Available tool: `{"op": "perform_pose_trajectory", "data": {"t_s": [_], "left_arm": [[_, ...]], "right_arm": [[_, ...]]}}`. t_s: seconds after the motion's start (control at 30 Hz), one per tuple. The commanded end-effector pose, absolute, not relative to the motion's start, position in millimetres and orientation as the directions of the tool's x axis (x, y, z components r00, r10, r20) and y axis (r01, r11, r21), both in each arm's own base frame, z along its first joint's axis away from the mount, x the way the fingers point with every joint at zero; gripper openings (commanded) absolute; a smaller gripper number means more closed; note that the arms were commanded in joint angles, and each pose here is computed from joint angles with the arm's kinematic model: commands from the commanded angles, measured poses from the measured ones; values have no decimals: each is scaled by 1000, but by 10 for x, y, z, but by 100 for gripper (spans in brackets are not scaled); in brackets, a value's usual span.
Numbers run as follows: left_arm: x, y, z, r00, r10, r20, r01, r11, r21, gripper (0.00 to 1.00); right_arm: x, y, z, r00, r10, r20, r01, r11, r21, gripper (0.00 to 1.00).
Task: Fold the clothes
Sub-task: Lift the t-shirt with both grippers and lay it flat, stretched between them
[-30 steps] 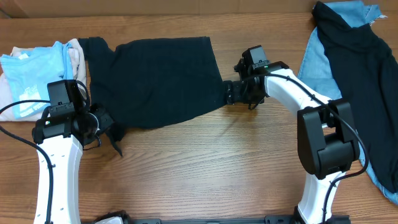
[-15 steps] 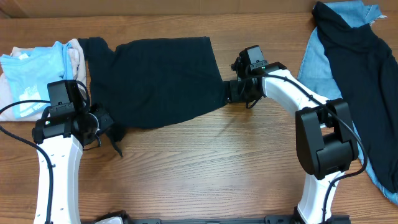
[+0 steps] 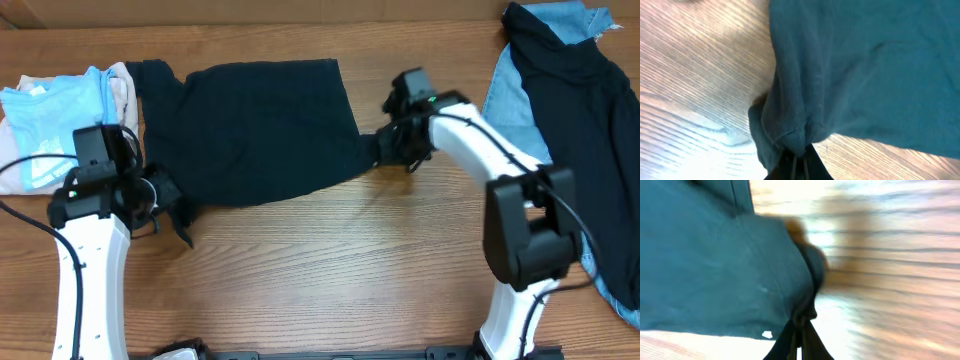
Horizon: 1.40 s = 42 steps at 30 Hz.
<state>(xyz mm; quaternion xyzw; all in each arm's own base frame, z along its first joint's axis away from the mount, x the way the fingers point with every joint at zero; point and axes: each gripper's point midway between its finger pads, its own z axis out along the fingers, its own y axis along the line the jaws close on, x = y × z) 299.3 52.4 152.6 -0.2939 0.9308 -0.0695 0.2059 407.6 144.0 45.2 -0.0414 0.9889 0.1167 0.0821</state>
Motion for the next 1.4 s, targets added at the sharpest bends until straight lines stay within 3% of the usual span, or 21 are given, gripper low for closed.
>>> {"op": "perform_pose_trajectory", "data": {"t_s": [0.0,0.17,0.27,0.53,0.7,0.83,1.03,1.2,1.37], "left_arm": [[3202,608,2093,-722,-503,-475,-441,864,-245,4],[3262,623,2848,-663,-476,-578,-400,878,-263,4],[3183,604,3241,-634,-469,-615,-387,881,-272,4],[2769,500,3978,-583,-431,-689,-345,899,-271,4],[2613,452,4232,-522,-421,-742,-319,903,-287,4],[2691,471,4194,-529,-422,-736,-322,902,-287,4],[3153,517,3859,-610,-439,-660,-326,898,-296,4],[3913,534,3491,-653,-442,-615,-275,895,-351,4],[4919,378,3432,-577,-370,-728,-45,904,-425,4]], "right_arm": [[4447,1174,1788,-885,20,-465,-92,972,216,4],[4247,820,2951,-768,92,-634,-65,973,220,4],[4000,714,3414,-705,107,-701,-63,975,212,4],[3290,555,4214,-541,130,-831,-78,976,204,4],[3058,424,4530,-434,146,-889,-52,981,186,4],[3159,428,4472,-449,144,-882,-43,982,182,4],[3724,506,3903,-590,124,-798,-15,986,164,4],[4373,577,3228,-687,112,-718,10,989,144,4],[5091,566,2921,-628,133,-767,20,988,155,4]]}}
